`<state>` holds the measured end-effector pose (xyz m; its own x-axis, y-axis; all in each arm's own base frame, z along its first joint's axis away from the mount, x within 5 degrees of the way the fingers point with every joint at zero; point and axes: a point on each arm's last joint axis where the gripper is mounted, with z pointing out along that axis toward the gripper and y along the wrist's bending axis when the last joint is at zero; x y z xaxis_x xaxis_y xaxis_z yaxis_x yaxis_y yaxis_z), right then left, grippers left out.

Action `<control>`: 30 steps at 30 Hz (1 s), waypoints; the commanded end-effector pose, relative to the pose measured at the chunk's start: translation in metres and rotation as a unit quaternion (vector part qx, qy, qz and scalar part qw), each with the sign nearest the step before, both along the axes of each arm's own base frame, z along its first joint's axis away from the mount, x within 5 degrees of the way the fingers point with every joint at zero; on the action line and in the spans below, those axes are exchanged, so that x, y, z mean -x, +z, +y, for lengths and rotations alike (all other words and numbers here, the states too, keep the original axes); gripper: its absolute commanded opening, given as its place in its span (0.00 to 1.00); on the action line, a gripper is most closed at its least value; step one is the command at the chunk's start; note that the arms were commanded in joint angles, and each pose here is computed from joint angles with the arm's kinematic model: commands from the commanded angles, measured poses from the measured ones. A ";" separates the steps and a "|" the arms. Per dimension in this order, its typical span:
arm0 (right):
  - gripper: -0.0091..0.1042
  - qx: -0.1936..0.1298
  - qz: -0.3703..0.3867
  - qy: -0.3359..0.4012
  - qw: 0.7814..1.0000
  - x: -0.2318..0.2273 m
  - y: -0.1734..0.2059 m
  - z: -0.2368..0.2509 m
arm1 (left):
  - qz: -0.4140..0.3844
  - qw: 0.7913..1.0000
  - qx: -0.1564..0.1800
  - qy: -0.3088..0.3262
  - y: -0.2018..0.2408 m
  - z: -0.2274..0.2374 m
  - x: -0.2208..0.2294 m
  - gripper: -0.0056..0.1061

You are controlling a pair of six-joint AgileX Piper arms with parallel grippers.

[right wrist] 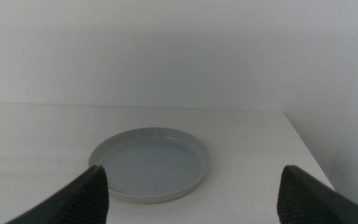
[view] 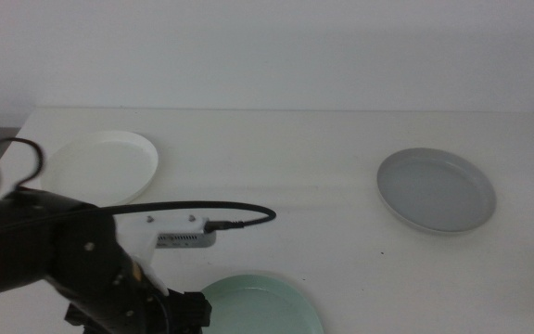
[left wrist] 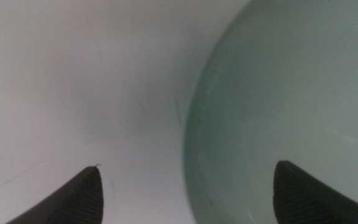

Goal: Stack the three bowls on top of each other.

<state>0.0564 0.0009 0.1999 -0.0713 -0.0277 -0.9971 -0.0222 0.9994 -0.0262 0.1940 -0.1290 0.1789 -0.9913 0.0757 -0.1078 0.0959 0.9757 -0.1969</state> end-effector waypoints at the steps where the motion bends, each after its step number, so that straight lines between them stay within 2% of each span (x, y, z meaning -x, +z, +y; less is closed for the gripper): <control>1: 0.89 0.005 -0.005 -0.003 1.000 0.000 0.000 0.000 | 0.002 1.000 -0.006 0.002 -0.009 -0.003 -0.006 0.89; 9: 0.89 0.005 -0.005 -0.003 1.000 0.000 0.000 0.000 | 0.016 1.000 -0.021 0.002 -0.033 -0.007 -0.014 0.89; 13: 0.89 0.005 -0.005 -0.003 1.000 0.000 0.000 0.000 | 0.013 1.000 -0.023 -0.001 -0.033 -0.007 -0.014 0.84; 17: 0.89 0.005 -0.005 -0.003 1.000 0.000 0.000 0.000 | 0.016 1.000 -0.023 0.000 -0.033 -0.007 -0.014 0.67; 27: 0.89 0.005 -0.005 -0.003 1.000 0.000 0.000 0.000 | 0.026 0.999 -0.016 0.011 -0.033 -0.008 -0.013 0.04; 30: 0.89 0.005 -0.005 -0.003 1.000 0.000 0.000 0.000 | 0.020 1.000 -0.012 0.013 -0.033 -0.009 -0.014 0.03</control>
